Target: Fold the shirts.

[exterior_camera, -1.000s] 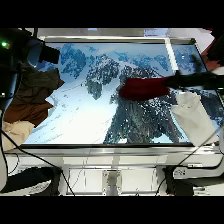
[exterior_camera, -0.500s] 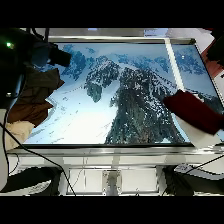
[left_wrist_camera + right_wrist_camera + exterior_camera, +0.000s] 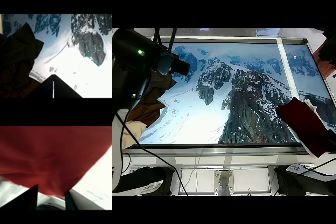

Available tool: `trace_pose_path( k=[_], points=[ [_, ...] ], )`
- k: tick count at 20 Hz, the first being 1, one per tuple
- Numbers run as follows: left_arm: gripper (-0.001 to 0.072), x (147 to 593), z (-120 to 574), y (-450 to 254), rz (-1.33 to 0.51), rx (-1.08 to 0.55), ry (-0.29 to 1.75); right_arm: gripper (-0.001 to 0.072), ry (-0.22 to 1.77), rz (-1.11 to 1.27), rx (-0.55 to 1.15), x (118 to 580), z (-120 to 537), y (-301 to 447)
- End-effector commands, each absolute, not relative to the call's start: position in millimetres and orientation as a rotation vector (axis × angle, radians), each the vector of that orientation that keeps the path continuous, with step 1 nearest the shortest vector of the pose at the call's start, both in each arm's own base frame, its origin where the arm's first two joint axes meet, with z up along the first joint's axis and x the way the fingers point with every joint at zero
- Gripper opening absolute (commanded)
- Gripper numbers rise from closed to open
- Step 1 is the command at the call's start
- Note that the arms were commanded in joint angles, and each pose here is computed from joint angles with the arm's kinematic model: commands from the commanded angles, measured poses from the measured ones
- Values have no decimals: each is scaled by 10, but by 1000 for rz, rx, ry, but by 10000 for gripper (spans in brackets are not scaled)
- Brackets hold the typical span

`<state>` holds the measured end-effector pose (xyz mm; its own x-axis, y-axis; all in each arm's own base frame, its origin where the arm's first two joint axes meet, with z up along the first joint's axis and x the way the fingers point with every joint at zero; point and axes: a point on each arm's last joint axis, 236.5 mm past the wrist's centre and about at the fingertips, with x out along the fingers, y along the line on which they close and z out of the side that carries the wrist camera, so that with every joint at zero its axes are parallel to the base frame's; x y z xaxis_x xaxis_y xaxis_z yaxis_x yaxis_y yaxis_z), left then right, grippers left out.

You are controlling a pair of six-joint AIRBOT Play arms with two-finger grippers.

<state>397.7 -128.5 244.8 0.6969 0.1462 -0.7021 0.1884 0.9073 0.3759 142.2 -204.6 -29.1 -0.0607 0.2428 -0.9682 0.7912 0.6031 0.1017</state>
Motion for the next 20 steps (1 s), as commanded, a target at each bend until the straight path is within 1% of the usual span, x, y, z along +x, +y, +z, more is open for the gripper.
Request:
trace_pose_path(
  k=[1,2,3,4,6,7,9,11,12,15,19,20],
  points=[
    [12,3988,2417,-1299,-29,449,809,386,1135,-253,1009,2544,478,-1764],
    [12,3988,2416,-1300,-29,449,809,386,931,-97,1021,2930,953,-1578],
    [12,3985,2412,-1309,-33,446,810,386,761,37,1005,3187,1410,-1396],
    [12,3981,2406,-1320,-38,444,812,386,629,143,969,3342,1816,-1201],
    [13,3963,2381,-1367,-58,433,821,386,526,261,912,3459,2234,-839],
    [12,3953,2369,-1393,-69,427,825,386,536,288,883,3478,2268,-686],
    [13,3949,2360,-1411,-77,423,828,386,631,324,803,3505,2111,-377],
    [21,3957,2365,-1417,-78,422,824,386,776,288,639,3531,1731,-164],
    [22,3961,2368,-1423,-80,422,821,386,818,269,543,3561,1591,-99],
    [20,3948,2356,-1423,-79,416,828,386,855,235,290,3672,1386,30],
    [20,3923,2329,-1458,-84,382,841,388,894,202,79,3673,1241,0],
    [20,3922,2328,-1459,-84,381,842,387,909,195,64,3648,1215,-30]
  ],
)
